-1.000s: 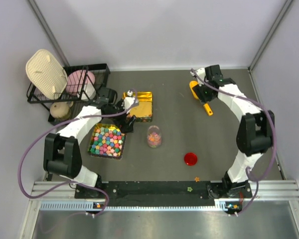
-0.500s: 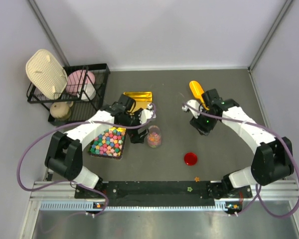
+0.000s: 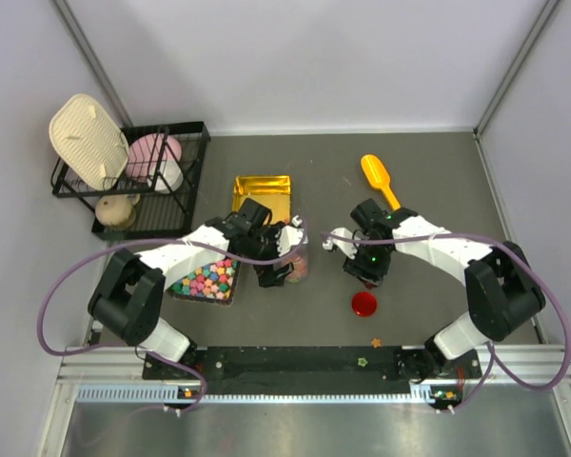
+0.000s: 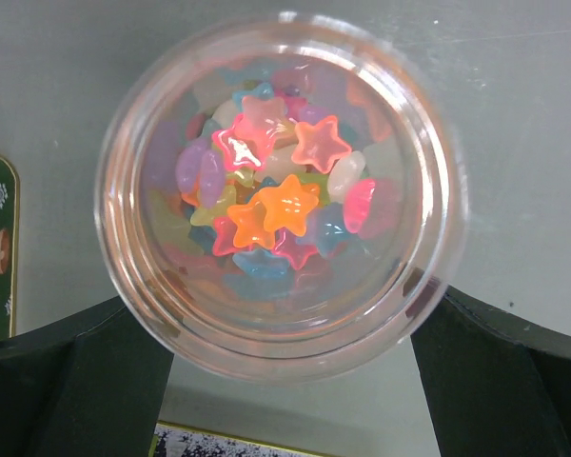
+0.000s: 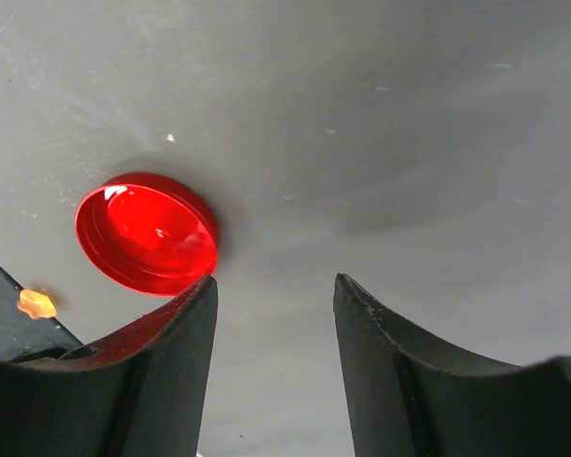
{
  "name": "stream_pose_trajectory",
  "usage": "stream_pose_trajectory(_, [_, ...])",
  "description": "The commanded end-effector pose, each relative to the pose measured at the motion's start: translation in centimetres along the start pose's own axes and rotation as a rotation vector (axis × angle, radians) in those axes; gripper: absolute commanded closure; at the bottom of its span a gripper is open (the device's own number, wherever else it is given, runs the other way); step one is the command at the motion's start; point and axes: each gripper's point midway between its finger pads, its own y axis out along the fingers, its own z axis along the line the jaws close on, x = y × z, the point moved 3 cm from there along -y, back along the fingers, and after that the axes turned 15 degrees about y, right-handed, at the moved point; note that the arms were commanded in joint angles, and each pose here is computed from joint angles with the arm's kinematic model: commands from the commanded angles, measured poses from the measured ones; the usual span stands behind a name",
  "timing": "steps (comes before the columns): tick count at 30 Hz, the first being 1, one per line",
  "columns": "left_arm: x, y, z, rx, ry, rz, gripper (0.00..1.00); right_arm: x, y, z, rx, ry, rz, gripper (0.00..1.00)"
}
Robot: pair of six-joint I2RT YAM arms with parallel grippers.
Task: Pack the candies
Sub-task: Pick up the bottle lid at the center of the board, then move the packing bottle to the center of the board.
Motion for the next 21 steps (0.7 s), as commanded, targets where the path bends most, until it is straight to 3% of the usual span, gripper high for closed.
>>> stream_pose_trajectory(1, [1.8, -0.5, 1.3, 0.107, 0.024, -0.091, 0.01, 0.1, 1.3, 0.7, -0.006, 0.007, 0.004, 0.49])
stream_pose_trajectory(15, [1.7, -0.6, 1.1, 0.168, 0.011, -0.137, 0.01, -1.4, 3.7, 1.7, -0.045, -0.004, 0.101, 0.54])
stream_pose_trajectory(18, [1.9, -0.9, 1.2, 0.177, 0.018, -0.141, 0.01, -1.6, 4.1, 1.3, -0.073, 0.002, 0.107, 0.63])
stream_pose_trajectory(21, [2.0, -0.9, 1.1, 0.171, 0.018, -0.146, 0.01, -1.7, 4.2, 1.1, -0.092, 0.007, 0.107, 0.81])
